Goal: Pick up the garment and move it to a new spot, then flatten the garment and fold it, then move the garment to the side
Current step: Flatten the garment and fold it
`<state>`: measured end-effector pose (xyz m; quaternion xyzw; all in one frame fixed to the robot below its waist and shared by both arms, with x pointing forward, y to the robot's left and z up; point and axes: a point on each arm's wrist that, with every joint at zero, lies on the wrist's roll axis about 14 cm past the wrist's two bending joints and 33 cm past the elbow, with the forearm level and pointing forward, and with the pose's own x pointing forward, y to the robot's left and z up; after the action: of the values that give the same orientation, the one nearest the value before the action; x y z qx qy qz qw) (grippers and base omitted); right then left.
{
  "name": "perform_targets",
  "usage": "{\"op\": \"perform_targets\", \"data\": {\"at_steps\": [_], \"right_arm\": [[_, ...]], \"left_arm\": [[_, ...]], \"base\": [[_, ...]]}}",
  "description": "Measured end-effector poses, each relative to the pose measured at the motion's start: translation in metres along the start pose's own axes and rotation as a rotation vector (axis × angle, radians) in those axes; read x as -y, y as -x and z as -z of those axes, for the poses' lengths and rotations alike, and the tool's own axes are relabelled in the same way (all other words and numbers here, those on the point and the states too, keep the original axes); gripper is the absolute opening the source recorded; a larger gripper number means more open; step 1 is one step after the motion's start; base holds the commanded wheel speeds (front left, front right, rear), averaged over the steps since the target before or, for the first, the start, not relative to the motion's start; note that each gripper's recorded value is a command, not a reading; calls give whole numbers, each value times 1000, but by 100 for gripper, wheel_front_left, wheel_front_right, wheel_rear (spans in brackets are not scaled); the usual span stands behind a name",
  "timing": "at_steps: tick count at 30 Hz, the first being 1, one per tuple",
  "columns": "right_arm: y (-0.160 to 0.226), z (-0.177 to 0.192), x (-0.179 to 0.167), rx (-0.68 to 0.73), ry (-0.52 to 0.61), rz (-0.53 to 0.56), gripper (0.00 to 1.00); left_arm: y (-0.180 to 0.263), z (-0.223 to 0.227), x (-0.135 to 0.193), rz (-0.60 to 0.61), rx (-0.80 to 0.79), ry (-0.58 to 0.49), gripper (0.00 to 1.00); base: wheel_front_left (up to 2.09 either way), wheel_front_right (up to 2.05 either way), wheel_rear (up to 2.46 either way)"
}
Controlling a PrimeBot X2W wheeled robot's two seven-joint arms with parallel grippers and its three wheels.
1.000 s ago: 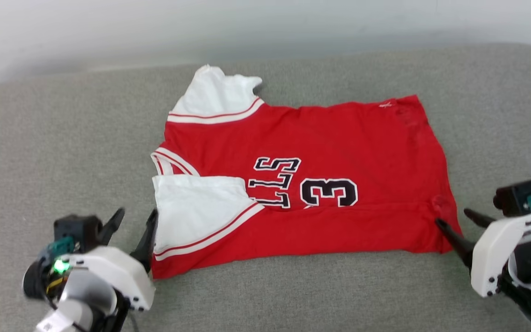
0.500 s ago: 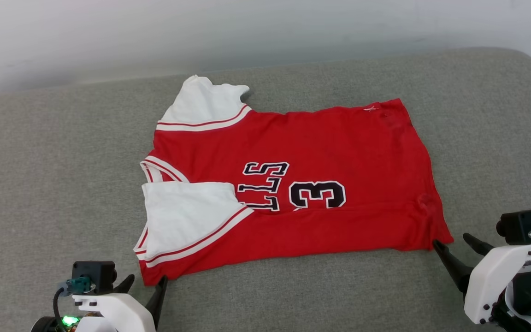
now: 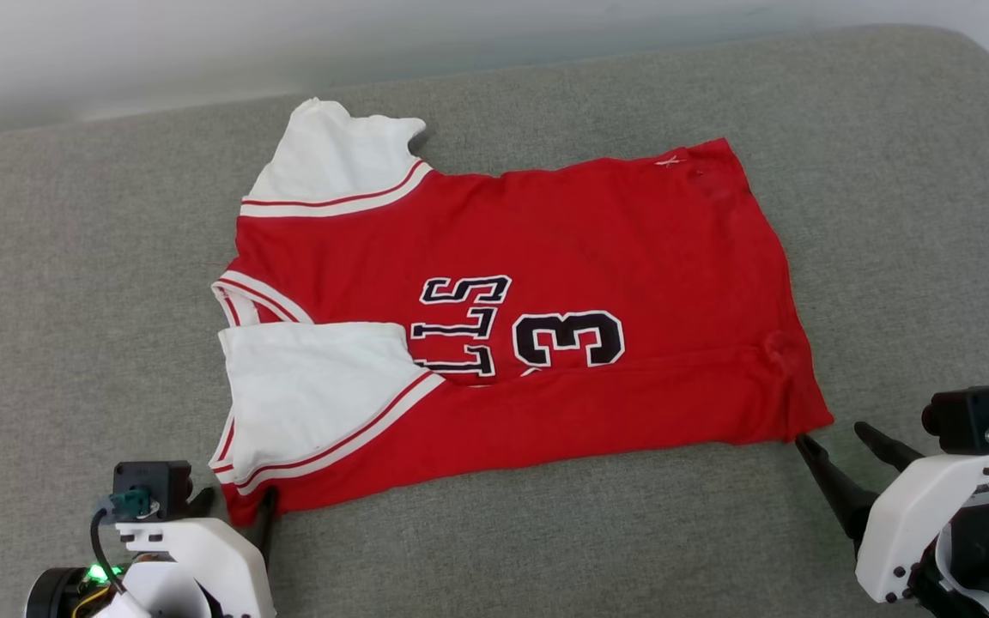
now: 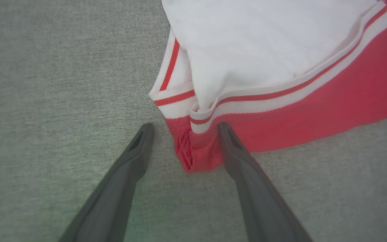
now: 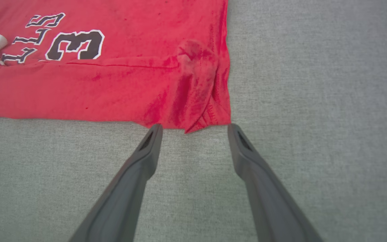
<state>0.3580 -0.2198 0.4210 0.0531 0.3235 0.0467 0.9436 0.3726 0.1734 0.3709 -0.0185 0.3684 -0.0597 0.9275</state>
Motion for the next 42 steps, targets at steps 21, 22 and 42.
{"op": "perform_targets", "data": {"at_steps": [21,22,42], "right_arm": [[-8,-16,6,-20,97,18,100],[-10,-15,4,-33,104,13,100],[-69,26,9,-272,137,13,100]], "left_arm": [[18,-8,30,143,59,47,0],[20,-13,30,145,78,46,0],[37,-29,33,141,125,48,0]], "base": [[0,0,0],[0,0,0],[0,0,0]]}}
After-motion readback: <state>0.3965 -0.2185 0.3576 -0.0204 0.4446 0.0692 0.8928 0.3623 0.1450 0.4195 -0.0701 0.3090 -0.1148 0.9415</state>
